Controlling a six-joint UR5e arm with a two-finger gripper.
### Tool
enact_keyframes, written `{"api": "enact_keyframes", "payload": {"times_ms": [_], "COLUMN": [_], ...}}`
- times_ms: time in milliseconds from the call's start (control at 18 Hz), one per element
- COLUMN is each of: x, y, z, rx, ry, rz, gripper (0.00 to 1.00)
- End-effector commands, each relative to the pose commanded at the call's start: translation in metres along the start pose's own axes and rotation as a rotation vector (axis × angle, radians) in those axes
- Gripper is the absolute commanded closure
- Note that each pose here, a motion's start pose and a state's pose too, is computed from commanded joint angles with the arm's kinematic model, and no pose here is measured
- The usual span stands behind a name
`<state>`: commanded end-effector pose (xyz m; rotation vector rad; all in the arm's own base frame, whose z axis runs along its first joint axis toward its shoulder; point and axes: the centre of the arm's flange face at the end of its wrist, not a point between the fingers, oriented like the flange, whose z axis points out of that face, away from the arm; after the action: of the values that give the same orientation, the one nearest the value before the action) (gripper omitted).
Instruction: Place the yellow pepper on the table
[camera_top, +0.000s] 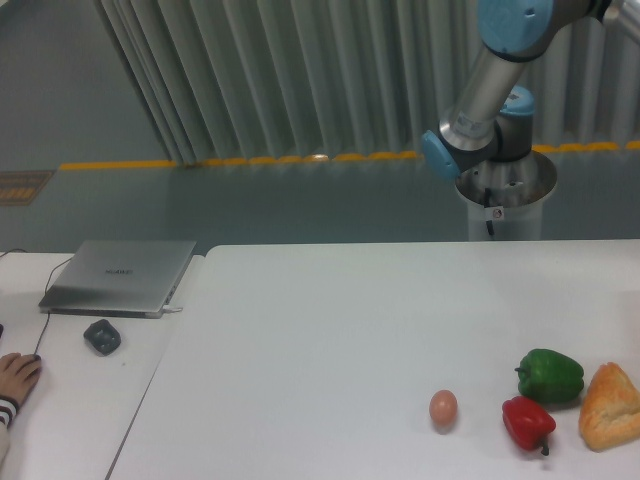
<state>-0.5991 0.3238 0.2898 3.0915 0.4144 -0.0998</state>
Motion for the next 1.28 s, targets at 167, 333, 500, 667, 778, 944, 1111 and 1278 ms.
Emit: {"api": "enact_keyframes", "payload": {"times_ms": [167, 333, 500, 667, 778, 944, 1111, 1278], "x": [0.000, -0.002, -0.003, -0.004, -0.003, -0.004, -0.006, -0.004], "y": [0.001, 0.004, 0.004, 0.005, 0.004, 0.004, 0.005, 0.007], "z": [-0.001, 0.000, 0.000, 0.000, 0.001, -0.008, -0.029, -0.056], "rx": [0.001, -0.004, -0.006, -0.004, -0.005, -0.001, -0.011, -0.014], "ry": [0.001, 0.003, 0.002, 0.003, 0.004, -0.004, 0.008, 0.024], "rz": [-0.003, -0.009, -0.017, -0.020, -0.020, -0.020, -0.019, -0.008], "gripper": [0.04, 0.35, 0.47, 0.52, 0.59, 0.60, 0.60, 0.60]}}
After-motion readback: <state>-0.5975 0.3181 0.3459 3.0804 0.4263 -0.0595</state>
